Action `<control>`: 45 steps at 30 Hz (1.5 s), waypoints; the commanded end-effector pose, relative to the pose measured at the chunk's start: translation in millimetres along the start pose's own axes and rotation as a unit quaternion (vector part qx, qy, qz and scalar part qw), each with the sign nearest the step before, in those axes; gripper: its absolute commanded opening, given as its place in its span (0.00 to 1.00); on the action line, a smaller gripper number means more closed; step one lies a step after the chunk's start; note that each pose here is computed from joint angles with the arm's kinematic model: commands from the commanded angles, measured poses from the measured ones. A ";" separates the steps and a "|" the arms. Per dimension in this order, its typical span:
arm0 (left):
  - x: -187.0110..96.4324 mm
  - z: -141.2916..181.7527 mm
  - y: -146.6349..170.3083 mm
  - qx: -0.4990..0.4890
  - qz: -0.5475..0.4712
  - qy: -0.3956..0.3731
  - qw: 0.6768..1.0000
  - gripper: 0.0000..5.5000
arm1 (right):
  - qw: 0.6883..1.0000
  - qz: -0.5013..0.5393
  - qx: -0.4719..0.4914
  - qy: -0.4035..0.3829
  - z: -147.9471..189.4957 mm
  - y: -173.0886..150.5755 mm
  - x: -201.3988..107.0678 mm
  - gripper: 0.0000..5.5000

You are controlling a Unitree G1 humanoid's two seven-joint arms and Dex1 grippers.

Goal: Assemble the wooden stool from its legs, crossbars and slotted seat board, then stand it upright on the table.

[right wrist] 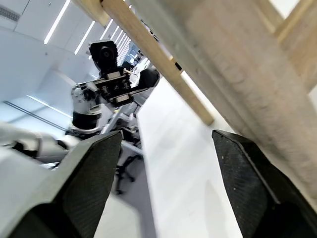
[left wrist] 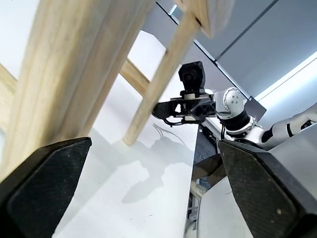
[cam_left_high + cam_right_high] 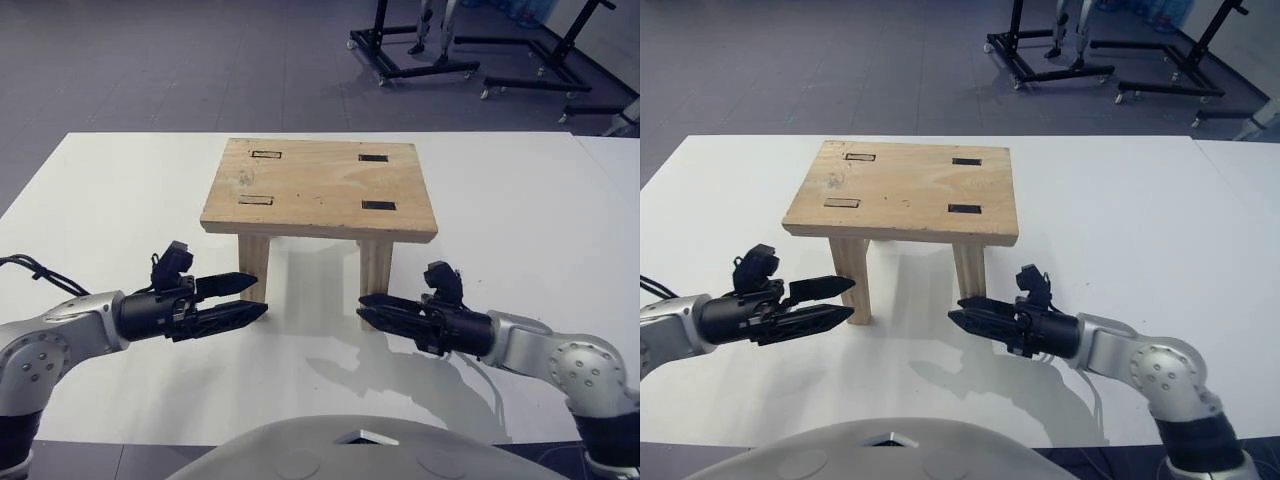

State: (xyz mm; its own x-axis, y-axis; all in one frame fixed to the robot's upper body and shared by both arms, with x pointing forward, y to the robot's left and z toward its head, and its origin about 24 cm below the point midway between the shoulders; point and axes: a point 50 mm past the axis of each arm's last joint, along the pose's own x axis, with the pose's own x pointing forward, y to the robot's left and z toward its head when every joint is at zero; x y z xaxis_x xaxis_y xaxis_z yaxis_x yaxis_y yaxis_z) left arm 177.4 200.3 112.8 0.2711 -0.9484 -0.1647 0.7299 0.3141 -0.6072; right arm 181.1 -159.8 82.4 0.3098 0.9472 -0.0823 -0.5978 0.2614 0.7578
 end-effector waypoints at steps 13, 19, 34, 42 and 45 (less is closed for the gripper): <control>42.0 3.6 8.6 0.213 0.176 -0.207 0.939 0.85 | 0.960 0.028 -0.219 -0.171 61.9 -8.6 17.3 0.61; 45.3 21.6 6.7 0.248 0.302 -0.294 0.872 0.85 | 0.890 -0.047 -0.329 -0.313 80.3 27.2 42.0 0.61; 58.4 36.5 22.4 0.301 0.397 -0.356 0.791 0.85 | 0.815 -0.156 -0.414 -0.375 82.7 27.7 55.5 0.61; 58.8 42.6 22.9 0.316 0.402 -0.367 0.777 0.85 | 0.801 -0.171 -0.417 -0.393 83.6 32.1 59.9 0.61; 62.9 44.6 23.9 0.311 0.398 -0.372 0.779 0.85 | 0.798 -0.178 -0.418 -0.397 81.9 32.2 59.6 0.61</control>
State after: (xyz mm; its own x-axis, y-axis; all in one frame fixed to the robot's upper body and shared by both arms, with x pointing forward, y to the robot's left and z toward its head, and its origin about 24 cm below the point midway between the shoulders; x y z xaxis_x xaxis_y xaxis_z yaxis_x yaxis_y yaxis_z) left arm 236.0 154.3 120.7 0.9165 -0.2259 0.3302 0.2427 0.9700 -0.0101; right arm 242.5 -110.8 155.3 0.7390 0.4643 0.4881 -0.5597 0.8264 0.0612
